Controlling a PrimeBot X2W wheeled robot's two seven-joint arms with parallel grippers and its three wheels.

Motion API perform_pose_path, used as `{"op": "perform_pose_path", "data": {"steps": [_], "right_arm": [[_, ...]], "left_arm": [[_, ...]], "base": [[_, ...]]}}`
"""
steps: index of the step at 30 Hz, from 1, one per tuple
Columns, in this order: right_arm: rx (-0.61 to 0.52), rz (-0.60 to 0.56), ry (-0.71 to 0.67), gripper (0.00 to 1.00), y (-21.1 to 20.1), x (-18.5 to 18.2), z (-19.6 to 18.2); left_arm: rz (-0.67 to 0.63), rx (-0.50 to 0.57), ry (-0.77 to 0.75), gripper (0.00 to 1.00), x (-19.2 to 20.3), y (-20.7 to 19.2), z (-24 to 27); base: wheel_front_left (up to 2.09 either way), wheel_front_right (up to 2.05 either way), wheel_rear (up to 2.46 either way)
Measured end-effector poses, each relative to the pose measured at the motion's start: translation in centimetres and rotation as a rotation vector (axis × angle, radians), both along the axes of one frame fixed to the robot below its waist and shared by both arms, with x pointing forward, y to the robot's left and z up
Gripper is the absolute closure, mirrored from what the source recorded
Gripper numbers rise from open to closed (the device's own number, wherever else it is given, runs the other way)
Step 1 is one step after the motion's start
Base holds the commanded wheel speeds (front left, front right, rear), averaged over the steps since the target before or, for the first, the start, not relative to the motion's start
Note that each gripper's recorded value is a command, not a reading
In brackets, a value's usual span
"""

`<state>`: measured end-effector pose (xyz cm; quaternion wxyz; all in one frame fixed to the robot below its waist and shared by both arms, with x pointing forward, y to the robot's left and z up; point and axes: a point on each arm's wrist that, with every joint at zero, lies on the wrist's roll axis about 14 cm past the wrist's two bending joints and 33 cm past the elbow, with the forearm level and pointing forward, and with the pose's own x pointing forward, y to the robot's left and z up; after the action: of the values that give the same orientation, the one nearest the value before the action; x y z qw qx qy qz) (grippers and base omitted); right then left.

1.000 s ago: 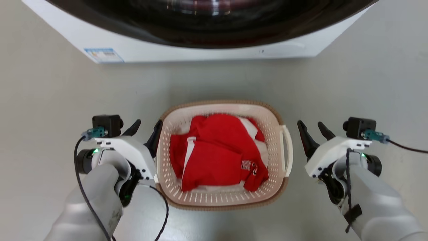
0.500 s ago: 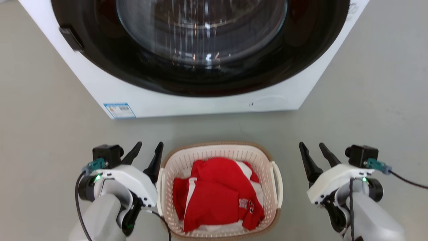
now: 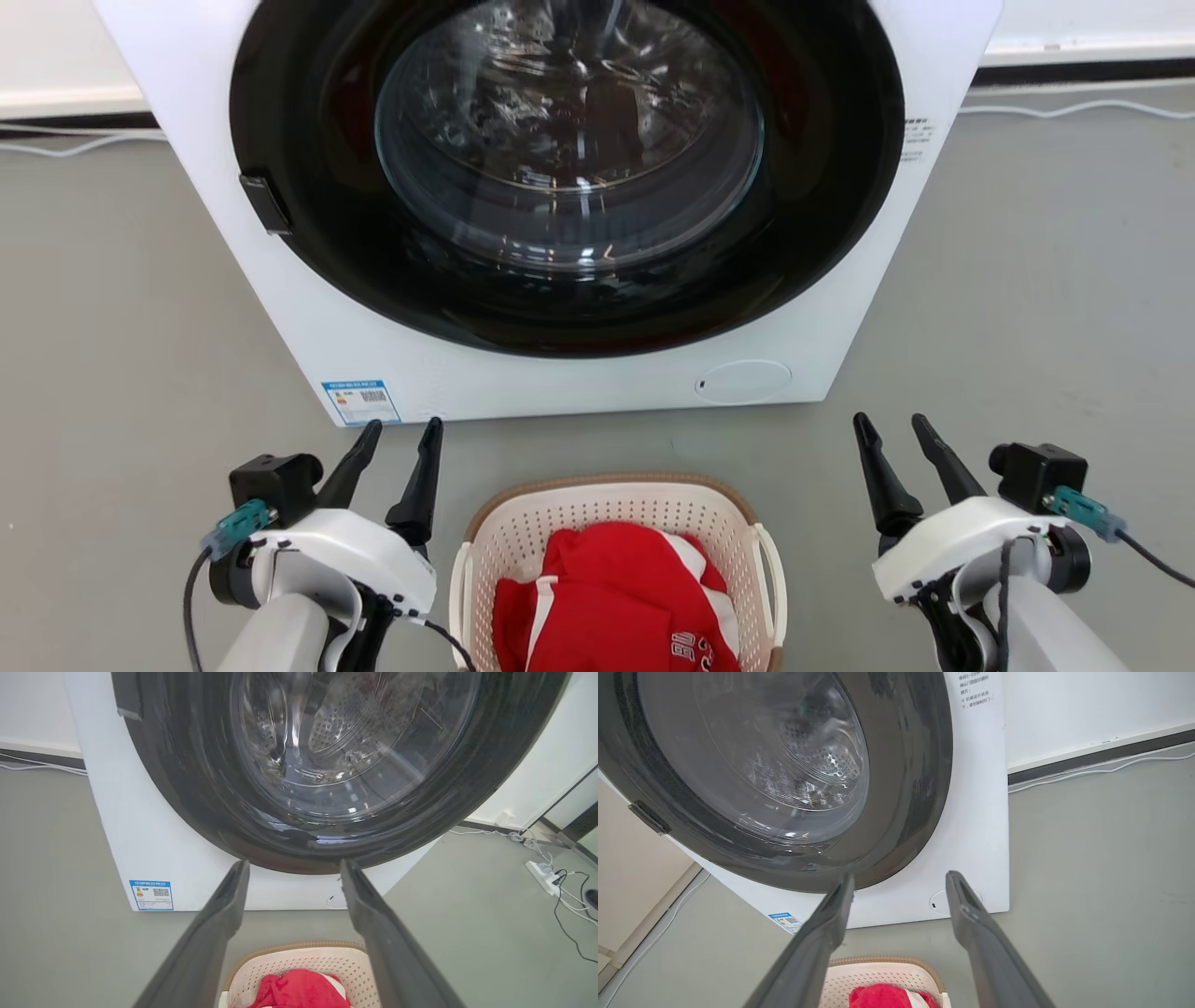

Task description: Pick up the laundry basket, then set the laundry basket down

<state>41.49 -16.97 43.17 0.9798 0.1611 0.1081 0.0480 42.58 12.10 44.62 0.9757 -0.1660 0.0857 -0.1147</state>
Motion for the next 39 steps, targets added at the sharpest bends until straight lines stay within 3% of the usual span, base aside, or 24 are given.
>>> {"op": "perform_pose_path", "data": {"steps": [18,39], "right_arm": [[-0.073,-0.064,-0.21,0.0,-2.0,-1.8,5.8],[-0.082,-0.091,-0.232,0.0,-2.5,-2.8,6.3]], "left_arm": [[0.086,-0.033,-0.162,0.0,-2.7,1.9,4.7],[0.089,-0.008,-0.172,0.0,-3.4,1.8,4.7]], "base": [[0.0,0.0,0.0],[0.0,0.0,0.0]]}}
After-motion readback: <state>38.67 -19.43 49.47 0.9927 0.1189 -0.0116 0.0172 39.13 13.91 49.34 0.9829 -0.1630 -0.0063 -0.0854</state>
